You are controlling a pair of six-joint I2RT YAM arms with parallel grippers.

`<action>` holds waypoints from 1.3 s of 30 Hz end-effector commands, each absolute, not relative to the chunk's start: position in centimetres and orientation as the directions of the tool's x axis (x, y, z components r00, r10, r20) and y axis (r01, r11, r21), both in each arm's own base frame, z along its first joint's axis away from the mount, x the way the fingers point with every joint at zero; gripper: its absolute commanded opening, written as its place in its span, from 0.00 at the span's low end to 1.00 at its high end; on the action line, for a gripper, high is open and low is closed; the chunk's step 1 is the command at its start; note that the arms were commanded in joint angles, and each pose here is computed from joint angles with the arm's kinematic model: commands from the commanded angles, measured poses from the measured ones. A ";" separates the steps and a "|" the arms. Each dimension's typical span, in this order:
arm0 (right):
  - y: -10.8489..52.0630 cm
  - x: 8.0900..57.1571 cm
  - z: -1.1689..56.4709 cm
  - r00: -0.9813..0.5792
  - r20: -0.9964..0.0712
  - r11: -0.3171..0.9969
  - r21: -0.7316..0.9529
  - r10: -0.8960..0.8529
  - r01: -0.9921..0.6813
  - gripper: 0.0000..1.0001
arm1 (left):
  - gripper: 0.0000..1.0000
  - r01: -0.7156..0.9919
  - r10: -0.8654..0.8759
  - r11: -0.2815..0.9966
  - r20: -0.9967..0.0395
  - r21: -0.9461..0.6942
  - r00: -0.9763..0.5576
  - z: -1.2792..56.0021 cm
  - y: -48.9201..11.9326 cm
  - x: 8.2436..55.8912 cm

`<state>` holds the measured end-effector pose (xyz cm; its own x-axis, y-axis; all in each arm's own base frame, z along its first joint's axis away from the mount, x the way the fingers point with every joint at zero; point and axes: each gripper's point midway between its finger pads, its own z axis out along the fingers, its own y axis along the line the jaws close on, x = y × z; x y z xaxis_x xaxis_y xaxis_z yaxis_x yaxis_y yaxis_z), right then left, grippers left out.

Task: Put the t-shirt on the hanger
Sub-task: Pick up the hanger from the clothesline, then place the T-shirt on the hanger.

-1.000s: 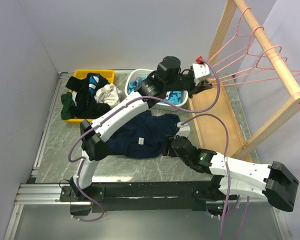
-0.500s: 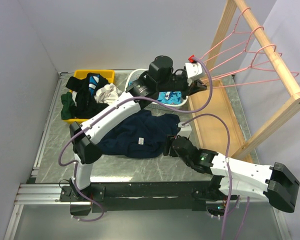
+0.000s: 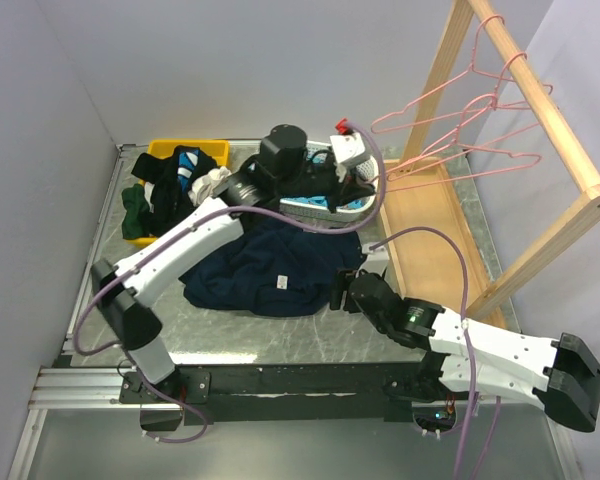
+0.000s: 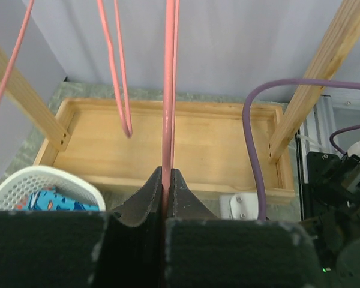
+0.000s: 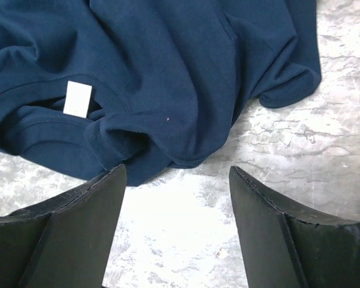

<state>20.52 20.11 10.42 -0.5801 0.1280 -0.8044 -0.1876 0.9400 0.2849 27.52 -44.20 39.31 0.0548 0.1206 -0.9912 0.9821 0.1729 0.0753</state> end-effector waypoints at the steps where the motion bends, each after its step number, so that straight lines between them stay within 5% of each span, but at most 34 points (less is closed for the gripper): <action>1: 20.1 21.0 13.6 -0.532 -0.831 0.934 0.304 0.163 -0.189 0.78 | 0.01 0.969 0.049 0.235 -0.997 0.074 0.064 42.5 -40.7 26.0; 10: 19.9 20.7 15.8 -0.523 -0.835 0.924 0.321 0.172 -0.208 0.81 | 0.01 0.946 0.091 0.324 -0.995 -0.016 -0.048 40.2 -34.4 22.5; 26: 19.6 19.3 17.8 -0.568 -0.804 0.907 0.358 0.178 -0.222 0.83 | 0.01 0.719 0.078 0.605 -0.873 -0.342 -0.482 32.7 -21.3 13.5; 39: 25.2 20.5 15.0 -0.628 -0.774 0.884 0.348 0.082 -0.312 0.64 | 0.01 0.609 0.151 0.724 -0.788 -0.323 -0.597 29.7 -13.4 8.6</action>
<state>19.33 21.93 12.61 -0.6575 0.0657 -0.7506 -0.2496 0.9210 0.2992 10.02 -15.55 30.19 -0.5503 0.1455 -0.8222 0.6542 0.6870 -0.3163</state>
